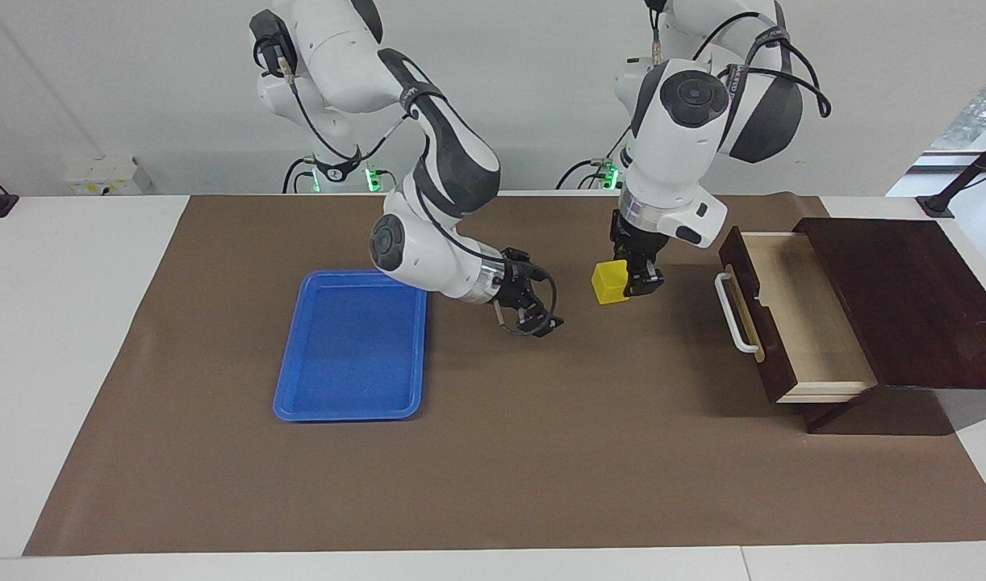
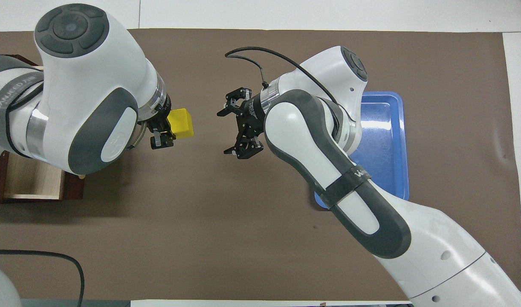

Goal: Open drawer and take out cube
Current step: 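Hold the cube with the left gripper while the right gripper approaches it, then close the right gripper on the yellow cube beside the left gripper, then carry the cube toward the tray with the right gripper while the left gripper withdraws, then lower the yellow cube into the blue tray with the right gripper, then push the drawer shut with the left gripper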

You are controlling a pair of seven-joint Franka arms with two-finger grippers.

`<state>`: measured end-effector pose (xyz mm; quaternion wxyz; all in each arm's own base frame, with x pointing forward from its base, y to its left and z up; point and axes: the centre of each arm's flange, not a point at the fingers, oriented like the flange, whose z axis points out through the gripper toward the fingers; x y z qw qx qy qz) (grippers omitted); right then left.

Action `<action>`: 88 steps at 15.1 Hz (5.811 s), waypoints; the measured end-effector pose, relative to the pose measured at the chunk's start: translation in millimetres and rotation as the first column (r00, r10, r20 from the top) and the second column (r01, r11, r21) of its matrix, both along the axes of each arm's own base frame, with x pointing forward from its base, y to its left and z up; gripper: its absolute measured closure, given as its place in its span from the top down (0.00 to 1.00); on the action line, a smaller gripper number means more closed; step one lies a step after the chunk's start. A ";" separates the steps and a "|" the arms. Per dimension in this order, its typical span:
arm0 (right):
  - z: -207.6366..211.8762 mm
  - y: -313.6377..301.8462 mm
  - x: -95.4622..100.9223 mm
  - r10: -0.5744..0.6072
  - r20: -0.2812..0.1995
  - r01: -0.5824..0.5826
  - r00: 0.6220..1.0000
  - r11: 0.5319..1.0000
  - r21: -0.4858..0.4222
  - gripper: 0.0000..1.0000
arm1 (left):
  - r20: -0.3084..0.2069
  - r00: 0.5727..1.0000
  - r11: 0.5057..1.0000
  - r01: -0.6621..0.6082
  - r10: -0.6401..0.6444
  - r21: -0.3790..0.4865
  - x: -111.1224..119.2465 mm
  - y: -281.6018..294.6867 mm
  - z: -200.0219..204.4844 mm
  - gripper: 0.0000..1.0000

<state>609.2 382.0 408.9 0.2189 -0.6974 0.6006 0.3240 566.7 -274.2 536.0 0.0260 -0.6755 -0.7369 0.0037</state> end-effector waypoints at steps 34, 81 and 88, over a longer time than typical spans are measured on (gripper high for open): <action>51.3 60.9 4.4 -0.003 0.009 0.004 1.000 0.998 -0.063 0.77 | -0.009 1.000 1.000 0.013 -0.013 0.005 -5.5 -7.2 -6.9 0.55; -99.4 -343.7 -82.9 0.022 0.006 -0.021 1.000 0.989 -0.144 0.56 | 0.115 0.914 0.914 0.366 -0.388 0.174 34.0 267.2 -31.7 1.00; -119.5 -332.4 -91.5 -0.049 0.026 0.052 0.998 0.989 -0.142 0.56 | 0.075 0.682 0.685 0.728 -0.727 0.020 12.6 177.6 62.3 1.00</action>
